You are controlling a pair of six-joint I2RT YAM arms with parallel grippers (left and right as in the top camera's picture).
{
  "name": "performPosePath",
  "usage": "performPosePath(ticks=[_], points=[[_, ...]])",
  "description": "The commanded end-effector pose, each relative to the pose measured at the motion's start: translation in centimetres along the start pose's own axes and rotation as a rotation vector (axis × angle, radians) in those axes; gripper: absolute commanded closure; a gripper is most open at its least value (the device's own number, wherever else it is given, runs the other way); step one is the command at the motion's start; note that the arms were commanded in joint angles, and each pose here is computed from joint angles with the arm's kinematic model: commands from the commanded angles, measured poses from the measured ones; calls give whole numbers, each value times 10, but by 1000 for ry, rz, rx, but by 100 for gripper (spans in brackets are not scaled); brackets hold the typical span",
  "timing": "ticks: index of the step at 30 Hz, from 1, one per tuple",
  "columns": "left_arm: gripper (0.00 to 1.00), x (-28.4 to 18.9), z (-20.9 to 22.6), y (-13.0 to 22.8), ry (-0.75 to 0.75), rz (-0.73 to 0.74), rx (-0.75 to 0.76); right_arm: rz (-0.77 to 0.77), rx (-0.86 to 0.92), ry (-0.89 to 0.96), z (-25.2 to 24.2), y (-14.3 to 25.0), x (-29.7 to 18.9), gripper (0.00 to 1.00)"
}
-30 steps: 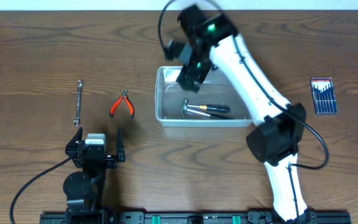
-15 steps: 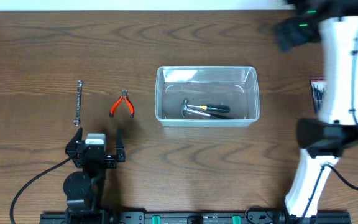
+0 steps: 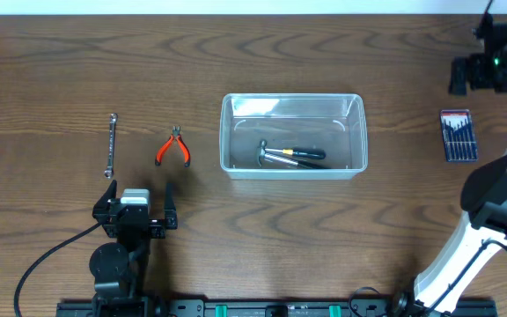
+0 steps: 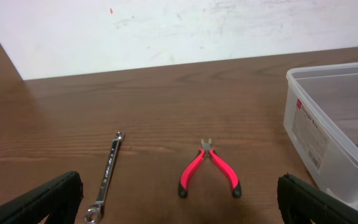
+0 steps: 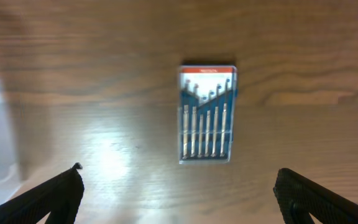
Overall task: Pack container
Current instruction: 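Raise the right arm and move it toward the screwdriver set, then lower the right gripper and close it on the precision screwdriver case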
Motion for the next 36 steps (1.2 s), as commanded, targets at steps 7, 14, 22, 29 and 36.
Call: performPosePath(ticks=[7, 14, 22, 29, 36], points=[[2, 3, -2, 14, 14, 37, -10, 55, 65, 27, -26, 22, 37, 1], [2, 3, -2, 14, 14, 37, -10, 101, 41, -32, -19, 24, 70, 1], [2, 3, -2, 14, 14, 36, -10, 174, 55, -71, -15, 27, 113, 1], [2, 3, -2, 14, 14, 37, -10, 217, 35, -93, -13, 31, 134, 1], [2, 3, -2, 14, 14, 37, -10, 217, -5, -97, -15, 32, 136, 1]])
Point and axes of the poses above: each gripper's point midway between its finger pads, its own x axis out along the fingers, its own z axis along the line the jaws close on, y = z × x, the point moved 4 cm from there along -x, back along the fingers, and after that the axes turned 9 degrees about -x, right-handed, at the moved point
